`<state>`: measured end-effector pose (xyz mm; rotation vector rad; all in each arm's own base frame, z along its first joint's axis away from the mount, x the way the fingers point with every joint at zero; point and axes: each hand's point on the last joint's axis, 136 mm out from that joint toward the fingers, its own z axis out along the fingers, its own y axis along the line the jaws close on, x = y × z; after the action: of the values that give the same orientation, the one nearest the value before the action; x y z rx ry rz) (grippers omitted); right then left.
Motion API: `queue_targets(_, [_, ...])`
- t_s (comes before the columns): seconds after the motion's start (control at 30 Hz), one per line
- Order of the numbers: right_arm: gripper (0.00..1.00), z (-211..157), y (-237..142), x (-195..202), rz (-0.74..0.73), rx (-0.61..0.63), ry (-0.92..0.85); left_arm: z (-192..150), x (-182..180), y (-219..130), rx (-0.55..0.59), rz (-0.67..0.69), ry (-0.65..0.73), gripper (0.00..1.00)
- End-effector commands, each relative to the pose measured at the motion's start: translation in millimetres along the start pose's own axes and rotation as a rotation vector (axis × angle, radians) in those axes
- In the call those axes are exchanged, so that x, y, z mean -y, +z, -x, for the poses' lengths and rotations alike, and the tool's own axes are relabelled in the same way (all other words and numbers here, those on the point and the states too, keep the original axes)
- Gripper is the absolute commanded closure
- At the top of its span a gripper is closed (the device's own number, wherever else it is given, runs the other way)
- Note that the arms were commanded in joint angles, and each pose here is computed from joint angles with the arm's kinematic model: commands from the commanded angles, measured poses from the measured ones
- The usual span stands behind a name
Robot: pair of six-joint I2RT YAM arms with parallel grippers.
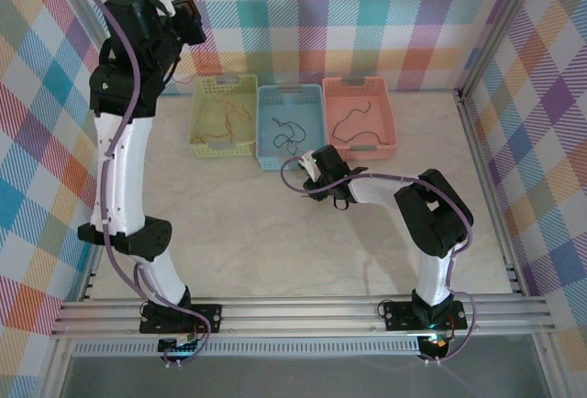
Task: Untangle the cables
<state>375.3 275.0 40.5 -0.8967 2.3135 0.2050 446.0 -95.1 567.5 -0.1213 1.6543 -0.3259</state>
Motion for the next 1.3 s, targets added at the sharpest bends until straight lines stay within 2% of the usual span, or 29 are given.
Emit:
queue_targets(0.0, [0.67,10,-1,1,0.013,0.016,0.016,4,1,21,0.023,-0.059,-0.026,1.00])
queue_targets(0.23, [0.66,9,-1,1,0.017,0.012,0.014,15,-25,44,0.071,-0.041,-0.048,1.00])
queue_targets(0.57, [0.66,10,-1,-1,0.025,0.012,0.010,44,-35,47,0.187,-0.042,-0.021,1.00])
queue_targets(0.7, [0.66,10,-1,-2,0.028,0.013,0.009,32,-38,61,0.158,-0.045,-0.022,1.00])
queue_targets(0.9, [0.66,11,-2,-3,0.037,0.014,0.010,-33,-50,103,-0.028,-0.034,-0.037,1.00])
queue_targets(1.07, [0.67,11,-2,-4,0.042,0.017,0.009,-114,-68,144,-0.231,-0.014,-0.053,1.00])
queue_targets(1.27, [0.66,12,-2,-5,0.044,0.018,0.008,-217,-96,163,-0.506,0.052,-0.114,1.00])
